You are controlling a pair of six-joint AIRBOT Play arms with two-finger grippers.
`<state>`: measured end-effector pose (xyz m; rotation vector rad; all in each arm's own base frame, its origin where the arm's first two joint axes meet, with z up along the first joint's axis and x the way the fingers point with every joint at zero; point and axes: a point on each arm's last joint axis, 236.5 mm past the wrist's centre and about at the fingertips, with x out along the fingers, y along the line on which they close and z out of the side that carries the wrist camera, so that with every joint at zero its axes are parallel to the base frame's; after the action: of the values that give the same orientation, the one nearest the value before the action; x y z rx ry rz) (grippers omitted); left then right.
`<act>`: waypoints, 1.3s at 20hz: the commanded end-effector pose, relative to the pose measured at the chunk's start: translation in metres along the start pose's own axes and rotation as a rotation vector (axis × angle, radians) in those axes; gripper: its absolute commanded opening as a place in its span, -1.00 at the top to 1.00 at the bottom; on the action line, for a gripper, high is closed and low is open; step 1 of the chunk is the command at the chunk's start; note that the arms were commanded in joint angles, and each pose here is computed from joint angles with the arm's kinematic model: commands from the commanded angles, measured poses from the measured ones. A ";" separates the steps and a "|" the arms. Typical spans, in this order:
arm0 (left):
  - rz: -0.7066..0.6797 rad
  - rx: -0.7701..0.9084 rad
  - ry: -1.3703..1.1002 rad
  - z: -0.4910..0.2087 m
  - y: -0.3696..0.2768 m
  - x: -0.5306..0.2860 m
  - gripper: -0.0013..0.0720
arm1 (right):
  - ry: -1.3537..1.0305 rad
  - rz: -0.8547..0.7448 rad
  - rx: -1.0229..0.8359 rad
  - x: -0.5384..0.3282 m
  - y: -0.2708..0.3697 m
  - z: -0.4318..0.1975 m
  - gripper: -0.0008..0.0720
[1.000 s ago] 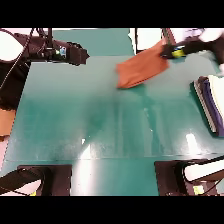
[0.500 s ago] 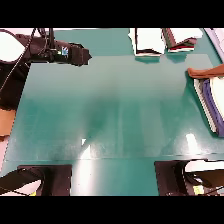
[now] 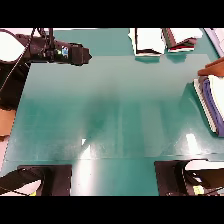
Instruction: Fold the shirts.
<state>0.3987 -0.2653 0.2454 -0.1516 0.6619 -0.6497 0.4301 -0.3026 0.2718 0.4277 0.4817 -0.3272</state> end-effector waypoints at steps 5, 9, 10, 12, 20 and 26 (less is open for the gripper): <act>0.000 0.000 0.010 -0.002 0.000 0.000 0.90 | 0.034 -0.150 -0.095 -0.055 -0.026 -0.022 0.93; 0.000 0.009 0.025 -0.006 0.000 0.000 0.90 | 0.209 -0.335 -0.081 -0.082 -0.090 -0.090 0.93; -0.001 0.009 0.028 -0.006 0.000 0.000 0.90 | 0.246 -0.373 -0.061 -0.089 -0.104 -0.108 0.93; 0.000 0.014 0.030 -0.007 0.000 0.000 0.90 | 0.317 -0.429 -0.009 -0.101 -0.128 -0.147 0.93; -0.001 0.027 0.030 -0.007 0.000 0.000 0.90 | 0.425 -0.529 0.206 -0.138 -0.185 -0.242 -0.48; -0.002 0.032 0.023 -0.005 0.000 0.000 0.90 | 0.096 -0.226 0.233 -0.103 -0.102 -0.141 -0.55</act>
<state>0.3948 -0.2649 0.2406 -0.1172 0.6772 -0.6628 0.1947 -0.3216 0.1338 0.5763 0.7953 -0.7332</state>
